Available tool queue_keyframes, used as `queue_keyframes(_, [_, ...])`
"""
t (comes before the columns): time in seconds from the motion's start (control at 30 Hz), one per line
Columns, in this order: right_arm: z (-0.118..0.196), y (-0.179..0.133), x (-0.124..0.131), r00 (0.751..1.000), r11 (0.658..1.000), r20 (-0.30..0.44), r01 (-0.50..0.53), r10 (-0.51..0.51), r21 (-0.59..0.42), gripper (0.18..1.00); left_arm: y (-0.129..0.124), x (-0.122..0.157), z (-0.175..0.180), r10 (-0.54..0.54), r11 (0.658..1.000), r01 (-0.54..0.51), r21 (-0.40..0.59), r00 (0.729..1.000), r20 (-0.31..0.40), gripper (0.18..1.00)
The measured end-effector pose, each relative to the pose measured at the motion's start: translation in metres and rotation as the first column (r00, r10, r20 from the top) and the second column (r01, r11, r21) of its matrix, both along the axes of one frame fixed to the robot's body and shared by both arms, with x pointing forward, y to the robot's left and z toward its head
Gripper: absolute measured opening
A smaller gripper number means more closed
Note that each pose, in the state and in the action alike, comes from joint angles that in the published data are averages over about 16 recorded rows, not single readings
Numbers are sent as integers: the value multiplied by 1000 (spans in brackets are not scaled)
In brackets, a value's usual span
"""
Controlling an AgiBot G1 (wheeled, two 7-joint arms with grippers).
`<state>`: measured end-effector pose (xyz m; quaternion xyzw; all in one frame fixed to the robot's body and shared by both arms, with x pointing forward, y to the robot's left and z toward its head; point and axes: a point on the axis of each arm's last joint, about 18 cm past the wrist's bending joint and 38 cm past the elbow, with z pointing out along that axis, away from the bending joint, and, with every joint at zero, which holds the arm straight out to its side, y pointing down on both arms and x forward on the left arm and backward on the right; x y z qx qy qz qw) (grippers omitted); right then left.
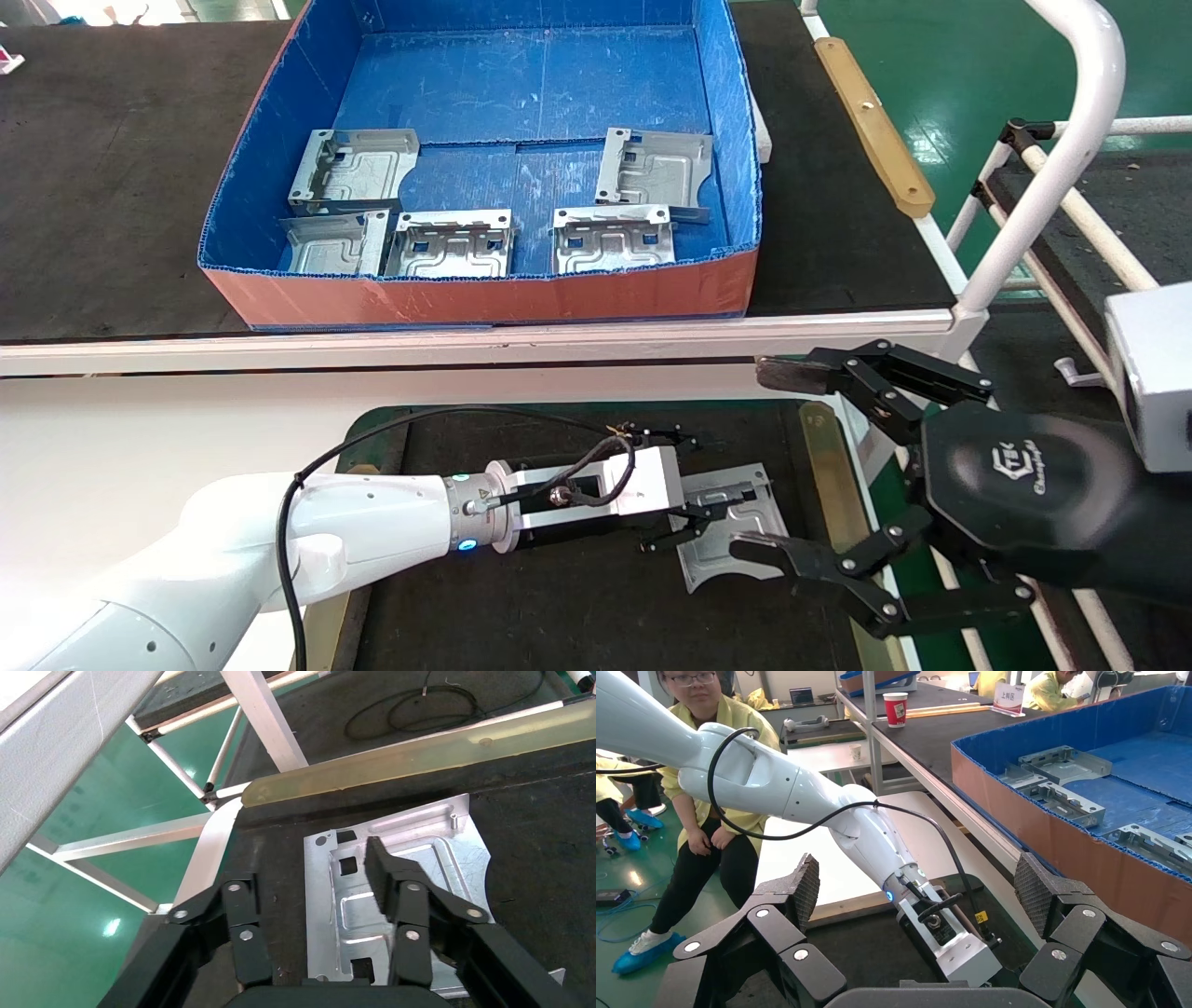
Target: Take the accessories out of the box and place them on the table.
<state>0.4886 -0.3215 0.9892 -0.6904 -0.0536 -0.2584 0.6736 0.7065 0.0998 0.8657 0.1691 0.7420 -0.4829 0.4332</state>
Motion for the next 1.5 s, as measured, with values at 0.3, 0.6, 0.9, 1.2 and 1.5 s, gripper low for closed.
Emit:
queue_keyframes(0.3, [0,0,0,1000,1000,0,0,0,0,1001,8,-4,5,-9,999,9,-38,1000,-21,678])
queue_keyframes(0.6, [0,0,0,1000,1000,0,0,0,0,1001,34,-20,21,-44,988,31,-151,996,-79,848])
queue_keyframes(0.9, [0,0,0,1000,1000,0,0,0,0,1001,69,-45,44,-99,962,60,-267,986,-134,962])
queue_keyframes(1.2, [0,0,0,1000,1000,0,0,0,0,1001,105,-76,67,-159,933,92,-347,972,-171,997])
queue_keyframes(1.5, [0,0,0,1000,1000,0,0,0,0,1001,125,-98,80,-194,919,111,-377,962,-190,1001])
